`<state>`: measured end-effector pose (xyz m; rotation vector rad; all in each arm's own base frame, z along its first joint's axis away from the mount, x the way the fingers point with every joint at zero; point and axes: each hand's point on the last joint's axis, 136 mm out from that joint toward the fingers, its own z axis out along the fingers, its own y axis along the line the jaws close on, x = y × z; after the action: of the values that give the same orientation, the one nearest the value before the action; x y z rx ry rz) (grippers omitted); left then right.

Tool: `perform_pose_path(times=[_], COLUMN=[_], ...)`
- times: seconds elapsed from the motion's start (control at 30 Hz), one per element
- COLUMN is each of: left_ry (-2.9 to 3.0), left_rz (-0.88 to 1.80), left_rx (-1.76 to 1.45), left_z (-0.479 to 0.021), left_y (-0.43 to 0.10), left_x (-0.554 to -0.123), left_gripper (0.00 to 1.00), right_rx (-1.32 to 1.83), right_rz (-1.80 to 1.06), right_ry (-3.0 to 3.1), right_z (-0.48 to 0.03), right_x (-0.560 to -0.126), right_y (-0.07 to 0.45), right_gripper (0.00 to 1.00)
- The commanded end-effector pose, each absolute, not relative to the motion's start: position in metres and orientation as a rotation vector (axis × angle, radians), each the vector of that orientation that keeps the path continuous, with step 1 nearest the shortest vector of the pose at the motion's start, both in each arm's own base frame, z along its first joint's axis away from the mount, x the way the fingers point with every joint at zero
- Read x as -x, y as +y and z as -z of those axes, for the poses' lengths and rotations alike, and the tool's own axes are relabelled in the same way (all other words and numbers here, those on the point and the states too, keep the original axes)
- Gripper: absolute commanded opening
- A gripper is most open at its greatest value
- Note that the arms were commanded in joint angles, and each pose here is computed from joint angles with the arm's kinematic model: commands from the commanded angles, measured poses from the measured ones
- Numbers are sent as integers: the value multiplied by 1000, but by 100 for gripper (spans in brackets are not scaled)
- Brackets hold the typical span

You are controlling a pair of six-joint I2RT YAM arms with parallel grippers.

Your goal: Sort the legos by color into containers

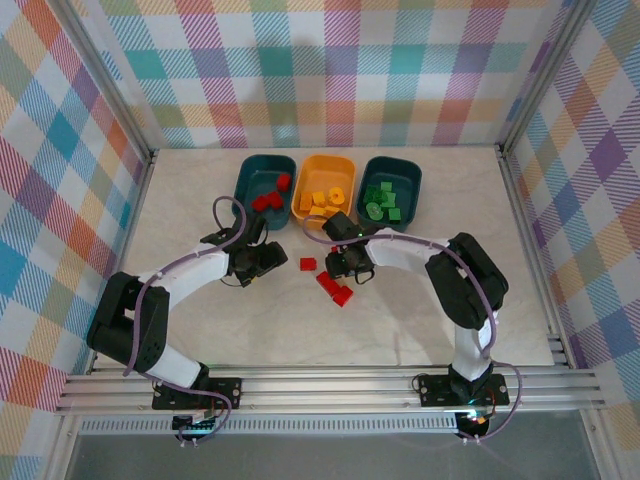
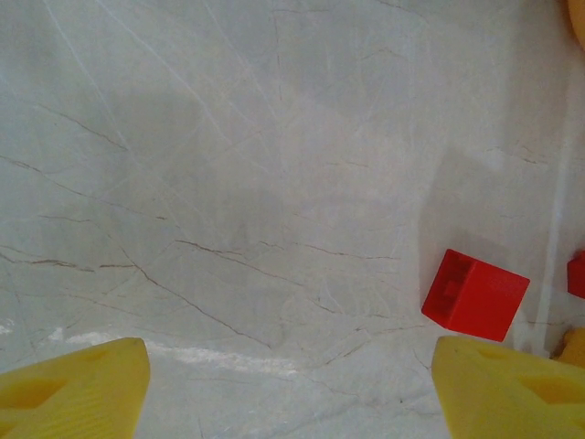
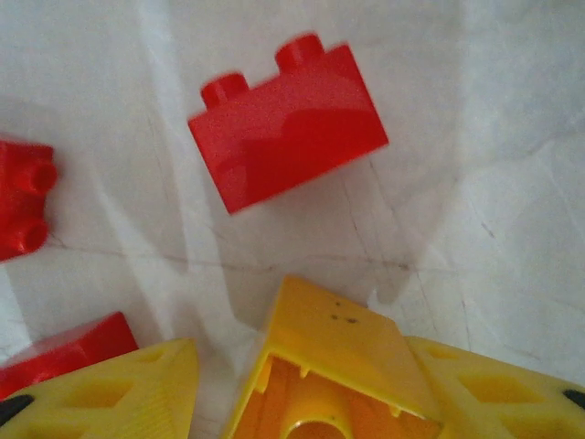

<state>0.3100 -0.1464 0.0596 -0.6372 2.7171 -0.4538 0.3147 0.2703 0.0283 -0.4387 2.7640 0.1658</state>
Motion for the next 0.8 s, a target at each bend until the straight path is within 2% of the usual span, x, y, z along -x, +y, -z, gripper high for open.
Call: perform_pose_path(times=[0.0,0.13,0.3,0.4,0.53,0.63,0.77], left_ry=[2708,2703,2698,2695,2701,2693,2614], left_rz=[463,472,459,453,463,446,401], left_rx=[627,627,612,603,582,571,588], left_z=[-65,-67,-71,-73,-75,-79,-104], left_y=[-149,-150,-148,-147,-150,-148,-132], left_x=[-311,-312,-313,-314,-315,-317,-323], left_gripper=[81,81,81,81,81,81,81], right_rx=[404,369,351,352,352,376,344], right_rz=[-180,-223,-169,-174,-212,-161,-239], right_ry=[2753,2750,2734,2707,2620,2582,2521], right_z=[-32,-34,-39,-51,-89,-109,-134], right_x=[-324,-329,-335,-336,-345,-366,-402], right_y=[273,281,276,274,279,282,291], right_gripper=[58,58,39,31,27,26,26])
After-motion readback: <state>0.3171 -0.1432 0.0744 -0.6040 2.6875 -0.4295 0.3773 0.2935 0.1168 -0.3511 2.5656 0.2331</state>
